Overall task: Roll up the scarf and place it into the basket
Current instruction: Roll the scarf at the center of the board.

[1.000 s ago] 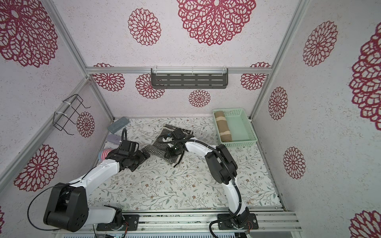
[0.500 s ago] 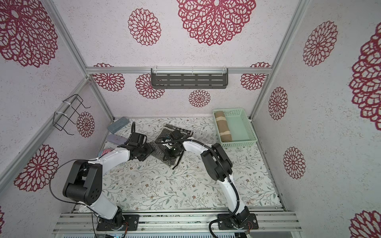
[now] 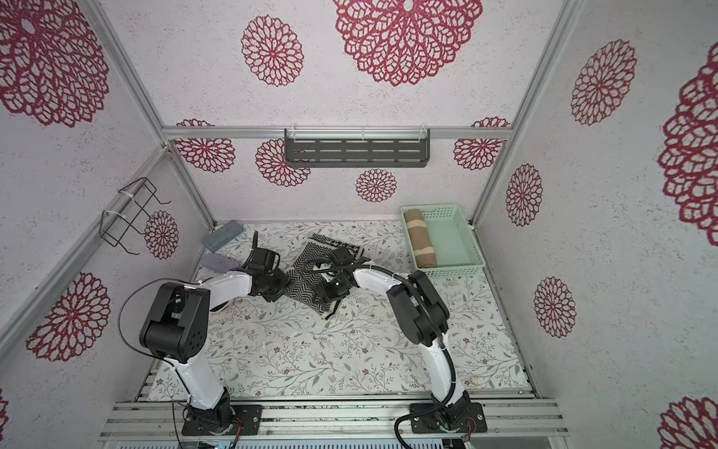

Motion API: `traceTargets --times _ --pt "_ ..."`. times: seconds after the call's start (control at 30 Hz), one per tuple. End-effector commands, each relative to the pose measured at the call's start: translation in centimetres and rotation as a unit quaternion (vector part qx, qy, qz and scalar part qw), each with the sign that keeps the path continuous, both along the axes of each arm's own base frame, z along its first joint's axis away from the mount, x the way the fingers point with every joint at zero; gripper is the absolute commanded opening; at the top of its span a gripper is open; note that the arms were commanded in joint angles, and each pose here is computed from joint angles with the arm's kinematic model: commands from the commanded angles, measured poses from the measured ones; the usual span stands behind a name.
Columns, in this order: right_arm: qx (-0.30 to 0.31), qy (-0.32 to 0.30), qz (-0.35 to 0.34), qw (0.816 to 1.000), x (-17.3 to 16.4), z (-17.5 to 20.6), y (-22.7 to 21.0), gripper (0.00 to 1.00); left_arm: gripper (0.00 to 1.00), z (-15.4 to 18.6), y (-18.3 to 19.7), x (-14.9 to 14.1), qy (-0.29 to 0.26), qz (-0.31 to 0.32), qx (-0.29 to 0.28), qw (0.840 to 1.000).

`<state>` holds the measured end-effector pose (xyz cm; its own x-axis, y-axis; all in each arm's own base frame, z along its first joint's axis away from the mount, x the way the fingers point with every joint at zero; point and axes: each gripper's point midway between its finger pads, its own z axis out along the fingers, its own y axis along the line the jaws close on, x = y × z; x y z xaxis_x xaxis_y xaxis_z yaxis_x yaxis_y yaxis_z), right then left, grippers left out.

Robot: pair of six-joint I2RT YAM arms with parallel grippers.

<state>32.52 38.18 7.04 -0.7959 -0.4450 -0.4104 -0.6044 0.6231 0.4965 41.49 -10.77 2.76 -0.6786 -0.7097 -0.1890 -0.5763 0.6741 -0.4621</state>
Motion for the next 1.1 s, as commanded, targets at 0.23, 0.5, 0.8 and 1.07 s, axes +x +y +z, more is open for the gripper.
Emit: traceTargets --times 0.23,0.5,0.8,1.07 --pt "-0.128 -0.322 0.016 0.938 -1.9 2.2 0.3 0.62 0.51 0.9 0.2 0.6 -0.006 0.009 -0.007 1.0" --pt "-0.193 -0.374 0.026 0.907 -1.3 -0.5 0.4 0.61 0.51 1.0 0.2 0.4 -0.005 0.007 -0.01 1.0" --pt "-0.134 -0.32 0.081 0.934 -1.8 0.4 2.0 0.07 0.52 3.8 0.6 -0.2 -0.029 0.001 -0.009 1.0" --pt "-0.056 -0.085 0.105 0.989 -1.6 -0.4 1.7 0.02 0.54 7.1 1.6 -2.1 -0.046 -0.011 0.016 0.999"
